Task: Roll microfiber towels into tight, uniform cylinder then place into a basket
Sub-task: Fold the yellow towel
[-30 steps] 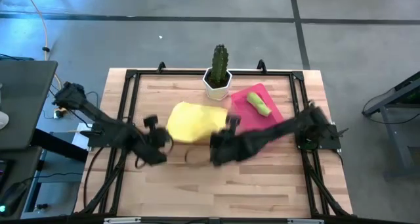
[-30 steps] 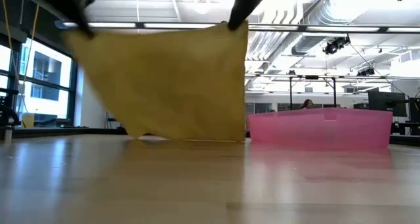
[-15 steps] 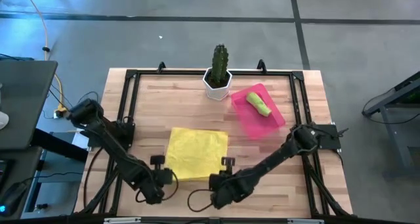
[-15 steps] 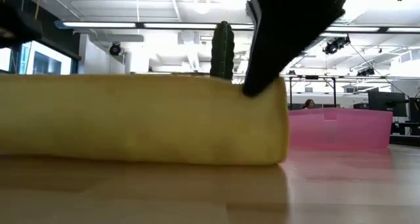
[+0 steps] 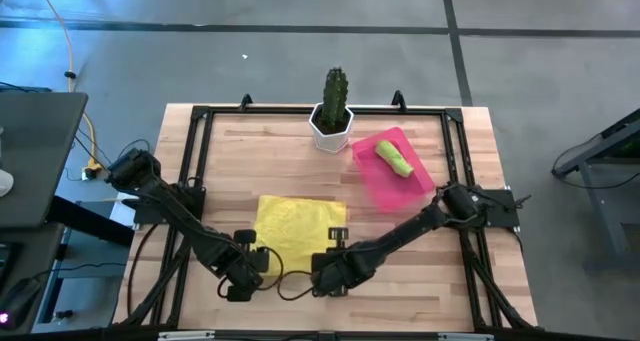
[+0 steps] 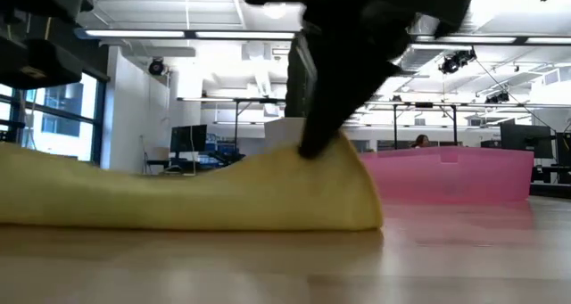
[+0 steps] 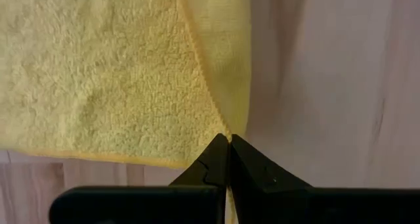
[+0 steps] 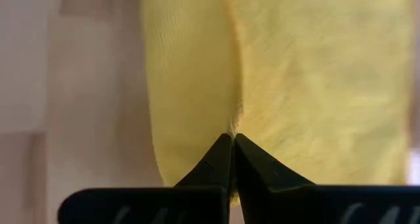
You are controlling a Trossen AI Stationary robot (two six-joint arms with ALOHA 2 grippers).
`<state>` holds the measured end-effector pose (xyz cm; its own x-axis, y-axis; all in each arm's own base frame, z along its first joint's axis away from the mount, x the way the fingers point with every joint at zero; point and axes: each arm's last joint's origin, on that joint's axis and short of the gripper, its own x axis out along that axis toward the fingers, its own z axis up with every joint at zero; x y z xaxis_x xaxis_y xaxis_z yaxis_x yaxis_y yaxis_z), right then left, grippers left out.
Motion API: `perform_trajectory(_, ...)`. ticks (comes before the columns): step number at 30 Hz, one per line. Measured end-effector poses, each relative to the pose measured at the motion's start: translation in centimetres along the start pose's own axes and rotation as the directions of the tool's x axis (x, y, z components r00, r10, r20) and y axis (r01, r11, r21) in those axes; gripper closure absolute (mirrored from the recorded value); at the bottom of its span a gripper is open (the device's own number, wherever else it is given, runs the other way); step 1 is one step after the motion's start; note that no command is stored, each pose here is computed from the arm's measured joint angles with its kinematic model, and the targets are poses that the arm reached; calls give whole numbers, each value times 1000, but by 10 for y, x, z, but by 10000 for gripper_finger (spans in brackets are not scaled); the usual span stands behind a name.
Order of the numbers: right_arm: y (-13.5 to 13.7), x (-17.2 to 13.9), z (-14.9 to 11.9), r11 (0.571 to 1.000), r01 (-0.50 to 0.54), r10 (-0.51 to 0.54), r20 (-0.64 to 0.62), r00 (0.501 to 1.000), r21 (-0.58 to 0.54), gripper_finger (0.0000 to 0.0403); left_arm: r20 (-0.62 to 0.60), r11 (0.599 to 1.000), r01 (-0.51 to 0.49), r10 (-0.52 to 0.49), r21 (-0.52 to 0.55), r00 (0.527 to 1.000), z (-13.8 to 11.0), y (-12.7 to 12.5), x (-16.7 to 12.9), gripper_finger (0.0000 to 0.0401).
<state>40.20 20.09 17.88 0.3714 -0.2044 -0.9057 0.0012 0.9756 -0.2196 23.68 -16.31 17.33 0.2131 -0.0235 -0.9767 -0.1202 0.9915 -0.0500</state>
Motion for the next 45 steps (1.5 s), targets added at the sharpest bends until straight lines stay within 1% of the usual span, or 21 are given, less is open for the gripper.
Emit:
perform_trajectory(4,2,14,-18,996,-80,78,51,996,42,403,0,1000,3,-3,1,1000,-2,-2,1,401)
perform_trajectory(6,-1,16,-31,993,-81,73,97,993,84,403,13,1000,-10,10,6,1000,-3,-3,0,401)
perform_trajectory(8,-8,10,-38,987,-99,75,178,981,125,403,30,999,-32,32,6,999,-2,-2,0,401)
perform_trajectory(10,-16,-2,-43,985,-93,52,259,965,147,403,62,997,-79,79,4,995,1,3,1,401)
perform_trajectory(11,-22,-7,-46,986,-70,25,274,961,155,403,81,994,-110,110,-4,991,3,6,1,401)
perform_trajectory(13,-36,-12,-56,981,-22,-30,261,965,193,403,118,984,-178,179,-13,977,10,16,1,401)
perform_trajectory(16,-60,-12,-65,954,2,-74,227,971,301,403,132,957,-287,289,-35,948,19,34,2,401)
perform_trajectory(18,-73,-7,-68,926,5,-94,219,971,377,403,109,940,-337,341,-56,934,24,48,2,401)
perform_trajectory(20,-80,4,-73,905,14,-105,192,976,424,403,76,929,-364,369,-73,926,28,60,3,401)
perform_trajectory(22,-84,17,-74,899,-13,-83,200,976,438,403,61,920,-377,384,-105,921,30,70,6,401)
perform_trajectory(23,-86,21,-75,903,-16,-78,200,977,430,403,49,916,-383,391,-122,919,30,74,8,401)
perform_trajectory(25,-91,23,-75,904,2,-100,207,973,428,403,38,908,-388,398,-156,917,30,80,11,401)
perform_trajectory(26,-93,24,-74,900,10,-118,221,968,435,403,29,905,-393,403,-165,915,29,83,12,401)
perform_trajectory(28,-98,23,-76,903,53,-155,209,966,425,403,11,899,-404,411,-170,911,26,87,15,401)
perform_trajectory(29,-100,24,-76,905,55,-156,209,965,422,403,11,900,-399,407,-177,913,26,88,16,401)
perform_trajectory(31,-103,25,-75,902,37,-138,206,969,429,403,9,901,-389,398,-191,917,27,90,17,401)
perform_trajectory(35,-107,27,-73,885,-51,-47,197,979,463,403,40,910,-353,369,-216,928,30,88,18,401)
perform_trajectory(37,-107,27,-73,886,-63,-36,202,979,460,403,38,913,-346,362,-216,931,30,87,19,401)
perform_trajectory(39,-108,28,-72,899,-53,-41,204,978,435,403,37,912,-348,364,-218,931,30,88,19,401)
perform_trajectory(42,-115,30,-71,907,-35,-56,204,977,420,403,44,901,-384,400,-203,916,31,93,18,401)
perform_trajectory(45,-126,32,-69,913,10,-100,200,975,408,403,58,876,-444,461,-189,885,34,101,18,401)
